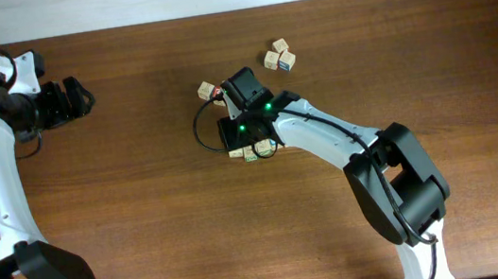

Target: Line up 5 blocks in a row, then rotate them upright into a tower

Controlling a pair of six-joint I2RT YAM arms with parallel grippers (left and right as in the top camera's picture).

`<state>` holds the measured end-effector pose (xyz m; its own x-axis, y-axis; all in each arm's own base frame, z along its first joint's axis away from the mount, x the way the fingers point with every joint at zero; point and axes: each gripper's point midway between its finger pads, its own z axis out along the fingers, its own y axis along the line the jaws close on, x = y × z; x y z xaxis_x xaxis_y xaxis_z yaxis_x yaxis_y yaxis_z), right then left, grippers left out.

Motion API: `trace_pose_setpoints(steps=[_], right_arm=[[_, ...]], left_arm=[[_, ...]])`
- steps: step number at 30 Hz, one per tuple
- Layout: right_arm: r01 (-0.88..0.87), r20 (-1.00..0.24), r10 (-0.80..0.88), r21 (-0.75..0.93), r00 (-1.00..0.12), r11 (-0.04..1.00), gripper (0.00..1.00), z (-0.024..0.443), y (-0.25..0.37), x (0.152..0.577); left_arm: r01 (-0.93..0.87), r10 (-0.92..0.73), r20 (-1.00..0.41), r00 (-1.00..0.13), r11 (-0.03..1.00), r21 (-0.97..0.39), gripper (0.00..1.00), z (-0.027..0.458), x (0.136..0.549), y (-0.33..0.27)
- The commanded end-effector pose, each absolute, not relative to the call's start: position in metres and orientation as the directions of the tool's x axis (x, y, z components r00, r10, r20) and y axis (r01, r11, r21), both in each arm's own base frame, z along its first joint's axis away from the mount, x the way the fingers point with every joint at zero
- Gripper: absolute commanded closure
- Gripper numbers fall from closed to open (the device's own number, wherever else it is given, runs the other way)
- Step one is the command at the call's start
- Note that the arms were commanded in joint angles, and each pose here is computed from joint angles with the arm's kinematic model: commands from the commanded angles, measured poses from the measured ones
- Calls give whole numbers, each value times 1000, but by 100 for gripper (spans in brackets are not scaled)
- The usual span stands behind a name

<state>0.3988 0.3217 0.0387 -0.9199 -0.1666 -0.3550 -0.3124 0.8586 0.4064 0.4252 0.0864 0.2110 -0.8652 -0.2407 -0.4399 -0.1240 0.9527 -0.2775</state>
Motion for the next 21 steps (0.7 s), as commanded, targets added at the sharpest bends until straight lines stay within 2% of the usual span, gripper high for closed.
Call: trace_pose_setpoints(steps=[1, 6, 21], right_arm=[[-310, -357, -160, 413, -920, 857, 88, 40, 328, 400], [-299, -383, -142, 388, -913, 872, 88, 40, 325, 408], [-265, -334, -128, 407, -934, 874, 88, 31, 324, 401]], left_arm=[[-116, -241, -456, -856, 951, -286, 1, 219, 429, 84], [-116, -241, -456, -856, 951, -286, 1, 219, 429, 84], [-116, -241, -456, -856, 951, -286, 1, 219, 429, 84]])
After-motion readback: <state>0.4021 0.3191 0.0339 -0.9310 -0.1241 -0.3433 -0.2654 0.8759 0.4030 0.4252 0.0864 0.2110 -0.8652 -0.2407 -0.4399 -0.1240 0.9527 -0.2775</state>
